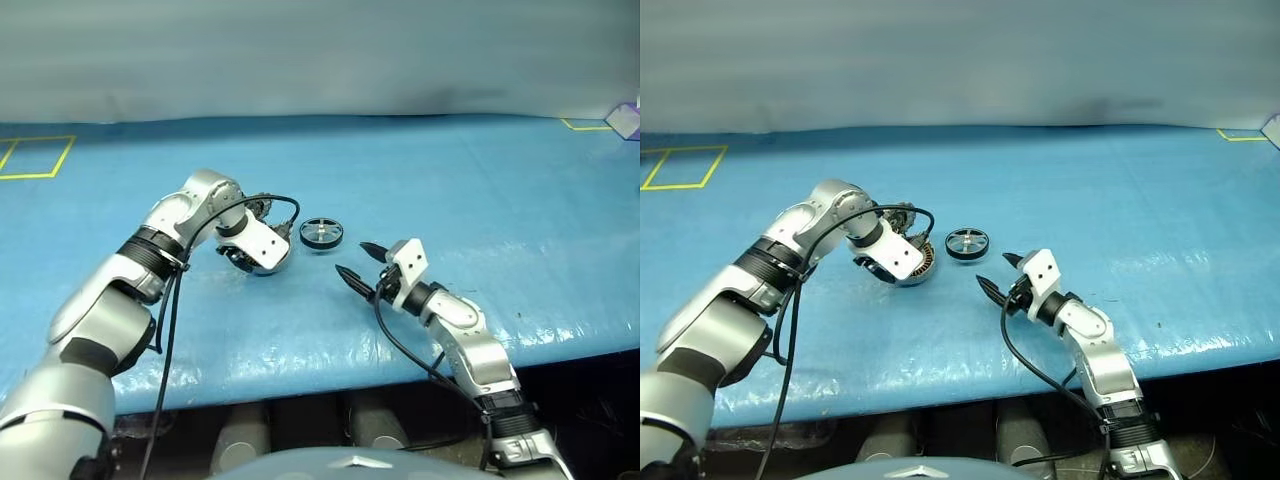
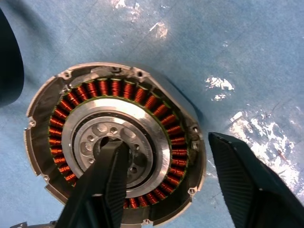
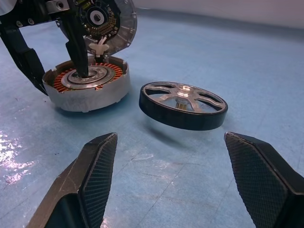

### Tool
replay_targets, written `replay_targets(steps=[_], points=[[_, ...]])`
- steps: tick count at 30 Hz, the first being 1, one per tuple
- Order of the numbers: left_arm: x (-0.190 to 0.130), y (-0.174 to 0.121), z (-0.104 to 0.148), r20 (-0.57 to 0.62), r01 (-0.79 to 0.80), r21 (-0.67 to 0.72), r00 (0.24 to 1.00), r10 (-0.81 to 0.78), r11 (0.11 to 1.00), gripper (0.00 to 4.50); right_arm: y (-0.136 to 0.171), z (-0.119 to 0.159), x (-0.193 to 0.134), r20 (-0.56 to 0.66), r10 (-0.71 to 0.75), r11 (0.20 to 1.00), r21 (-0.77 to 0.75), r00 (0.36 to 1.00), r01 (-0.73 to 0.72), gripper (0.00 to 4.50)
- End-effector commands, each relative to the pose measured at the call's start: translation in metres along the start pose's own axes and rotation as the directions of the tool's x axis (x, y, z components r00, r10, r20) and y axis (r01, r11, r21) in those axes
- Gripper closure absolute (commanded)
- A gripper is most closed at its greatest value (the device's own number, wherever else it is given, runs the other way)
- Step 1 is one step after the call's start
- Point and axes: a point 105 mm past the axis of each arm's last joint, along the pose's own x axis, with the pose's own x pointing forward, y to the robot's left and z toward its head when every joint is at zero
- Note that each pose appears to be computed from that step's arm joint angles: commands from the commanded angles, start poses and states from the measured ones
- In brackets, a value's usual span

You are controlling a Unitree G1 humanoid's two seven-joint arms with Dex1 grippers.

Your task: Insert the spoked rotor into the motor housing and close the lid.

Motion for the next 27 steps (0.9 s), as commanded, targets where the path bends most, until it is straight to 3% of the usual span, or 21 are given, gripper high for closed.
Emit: replay_targets(steps=[1, 3, 15, 27], points=[[-0.002, 0.0, 0.001, 0.018, -0.01, 0.011, 1.0, 0.01, 1.0, 2.14, 0.001, 0.015, -0.008, 0.039, 0.001, 1.0, -0.029, 0.999, 0.0, 0.65], [-0.001, 0.001, 0.002, 0.022, -0.029, 0.02, 0.999, 0.029, 0.999, 2.38, 0.003, 0.016, -0.012, 0.03, 0.008, 0.999, -0.036, 1.0, -0.007, 0.65], [-0.001, -0.006, 0.037, 0.113, -0.038, 0.197, 0.993, 0.016, 0.98, 2.38, -0.004, 0.024, -0.032, 0.004, -0.032, 0.997, -0.07, 0.999, 0.032, 0.65], [0.003, -0.006, 0.056, 0.094, -0.012, 0.387, 0.995, -0.027, 0.922, 2.38, -0.001, 0.018, -0.033, -0.008, -0.034, 0.998, -0.054, 0.999, 0.034, 0.65]])
